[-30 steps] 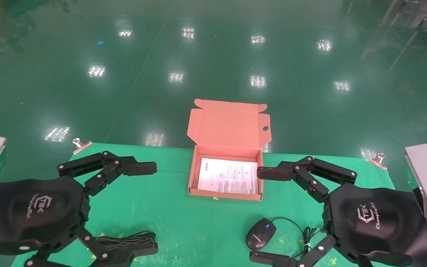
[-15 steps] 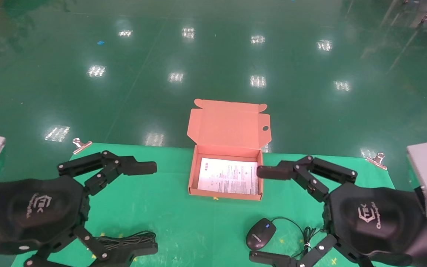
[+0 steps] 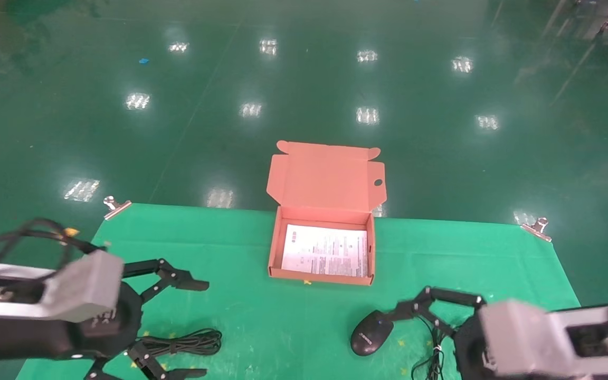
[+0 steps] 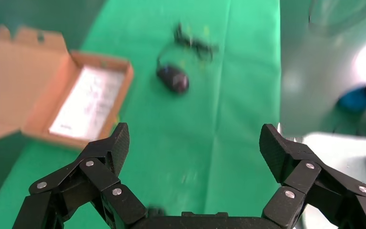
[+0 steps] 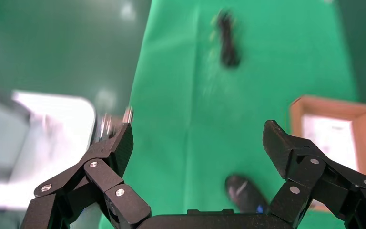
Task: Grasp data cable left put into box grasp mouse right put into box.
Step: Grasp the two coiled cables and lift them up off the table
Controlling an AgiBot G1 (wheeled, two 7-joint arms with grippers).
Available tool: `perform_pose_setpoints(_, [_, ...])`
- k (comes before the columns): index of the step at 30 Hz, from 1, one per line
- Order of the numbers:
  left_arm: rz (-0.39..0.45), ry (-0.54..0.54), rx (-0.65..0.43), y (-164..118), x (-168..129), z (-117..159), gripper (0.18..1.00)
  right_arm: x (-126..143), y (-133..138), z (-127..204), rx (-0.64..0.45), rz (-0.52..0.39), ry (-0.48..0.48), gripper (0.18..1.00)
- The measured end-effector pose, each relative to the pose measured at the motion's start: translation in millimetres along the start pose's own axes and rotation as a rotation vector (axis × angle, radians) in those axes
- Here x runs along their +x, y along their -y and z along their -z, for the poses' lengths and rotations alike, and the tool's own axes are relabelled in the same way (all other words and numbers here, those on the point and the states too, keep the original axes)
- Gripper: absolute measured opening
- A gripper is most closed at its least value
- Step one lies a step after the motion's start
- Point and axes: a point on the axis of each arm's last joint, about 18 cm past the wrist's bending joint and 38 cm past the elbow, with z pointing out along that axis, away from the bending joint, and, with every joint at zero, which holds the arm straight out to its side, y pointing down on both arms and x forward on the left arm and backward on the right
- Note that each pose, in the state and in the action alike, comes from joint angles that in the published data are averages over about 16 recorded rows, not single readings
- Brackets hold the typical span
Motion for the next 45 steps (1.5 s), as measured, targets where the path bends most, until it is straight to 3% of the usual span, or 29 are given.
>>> perform_pose_setpoints(10, [-0.054,-0.02,-0.246,-42,-16,-32,1.001,16,-33,-28,-0.316,0.169,0.132,1.0])
perform_pose_setpoints(22, [-0.078,0.014,-0.462,-97,-34,-71,1.001,40,-73,-62,-0.558,0.338,0.216,1.0])
perform_pose_setpoints(33, [-0.044,0.072,-0.591,-138,-47,-93,1.001,55,-102,-91,-0.655,0.466,0.208,1.0])
perform_pose_setpoints(45, [0.066,0.098,-0.615,-162,-54,-101,1.001,62,-126,-131,-0.666,0.56,0.176,1.0])
